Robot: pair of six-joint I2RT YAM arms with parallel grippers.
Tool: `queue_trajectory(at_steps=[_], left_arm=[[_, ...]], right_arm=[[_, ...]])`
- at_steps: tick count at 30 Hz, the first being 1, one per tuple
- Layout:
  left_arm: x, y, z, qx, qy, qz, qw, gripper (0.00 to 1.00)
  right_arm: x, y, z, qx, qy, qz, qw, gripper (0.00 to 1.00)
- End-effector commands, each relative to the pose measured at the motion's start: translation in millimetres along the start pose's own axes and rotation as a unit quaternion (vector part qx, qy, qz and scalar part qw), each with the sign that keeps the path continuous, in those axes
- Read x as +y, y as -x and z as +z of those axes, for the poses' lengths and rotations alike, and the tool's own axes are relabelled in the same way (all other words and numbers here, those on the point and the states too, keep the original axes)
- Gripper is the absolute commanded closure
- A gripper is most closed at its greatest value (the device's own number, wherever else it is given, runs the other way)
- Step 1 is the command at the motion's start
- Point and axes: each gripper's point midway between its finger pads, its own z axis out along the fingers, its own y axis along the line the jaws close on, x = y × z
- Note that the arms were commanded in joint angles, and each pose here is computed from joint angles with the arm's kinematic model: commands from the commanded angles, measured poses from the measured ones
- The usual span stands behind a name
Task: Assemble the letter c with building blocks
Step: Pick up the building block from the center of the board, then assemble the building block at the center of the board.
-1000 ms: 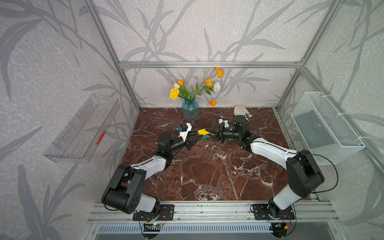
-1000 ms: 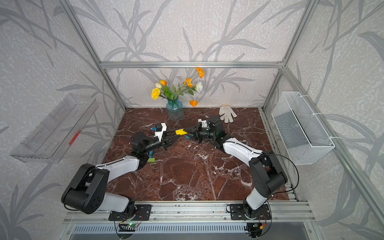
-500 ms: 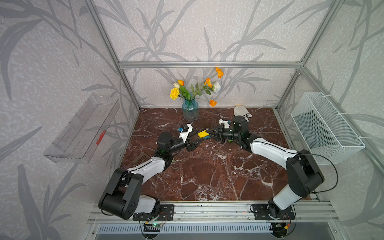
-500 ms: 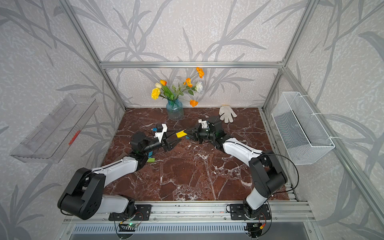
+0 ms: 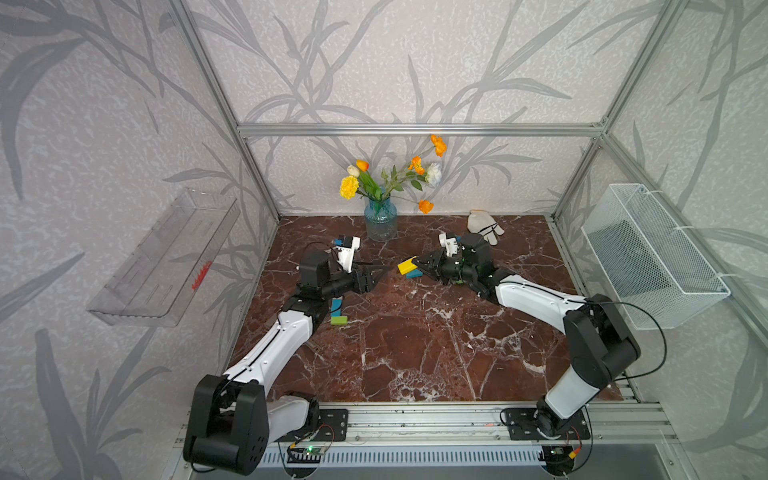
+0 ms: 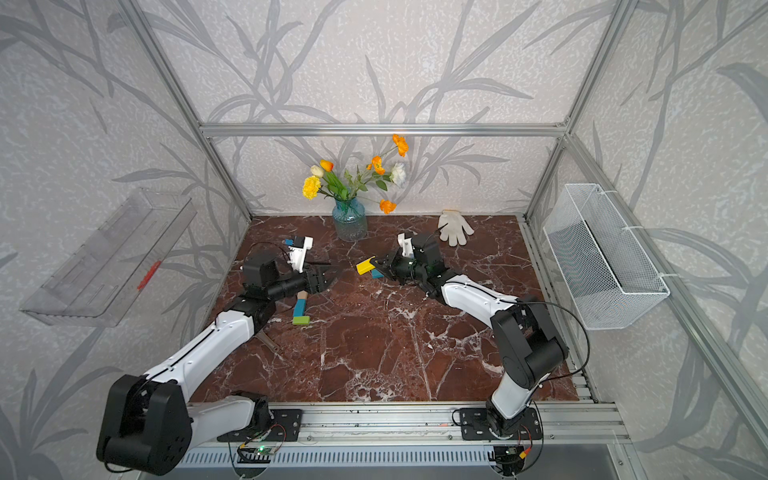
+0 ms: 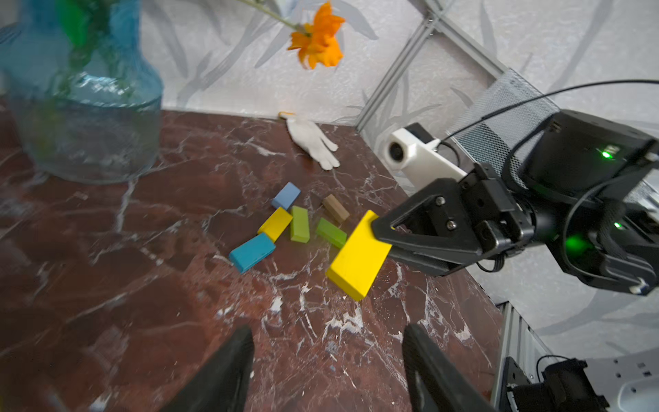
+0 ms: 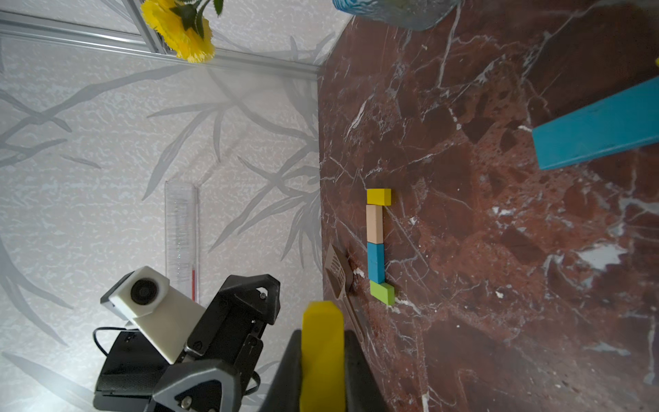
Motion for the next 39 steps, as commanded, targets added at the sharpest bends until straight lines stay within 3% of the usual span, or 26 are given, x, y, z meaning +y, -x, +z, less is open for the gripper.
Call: queue_trajectory(at_steps=[1,8,12,17,25,29,39], left_arm=[[22.6,-14.1,-18.4,0.041,0.078,-0.074,0.993,0.33],[71.5,-32.6,-50.4,0.082,0.230,-0.109,0.964,0.32],[92.4,-41.4,-63.1,0.101,0.275,-0.137,0.946,0.34],[106.8,-47.9,-70.2,0.116,0.297,-0.163,0.934,0.34],[112.9,-44.9,-72.7,0.105,0.300,-0.171,0.933,0.36],[120.6,-51.4,-75.2,0.121,0.316,-0.180,0.924,0.38],[127.2,-52.5,-76.2,0.127,0.313,-0.200,0.920,0.39]], right_arm=[[3.3,9.8,15.6,-0.038,0.004,-0.066,0.997,0.82],[-4.7,4.6,47.6,-0.062,0.000,-0.103,0.993,0.79],[-10.4,-0.3,69.9,-0.074,-0.002,-0.114,0.991,0.79],[-19.5,-6.5,100.0,-0.092,0.000,-0.116,0.989,0.79],[-33.7,-12.2,138.1,-0.129,0.002,-0.103,0.986,0.81],[-41.5,-16.5,156.1,-0.136,-0.004,-0.101,0.986,0.81],[-61.7,-17.6,174.4,-0.186,-0.009,-0.087,0.979,0.81]])
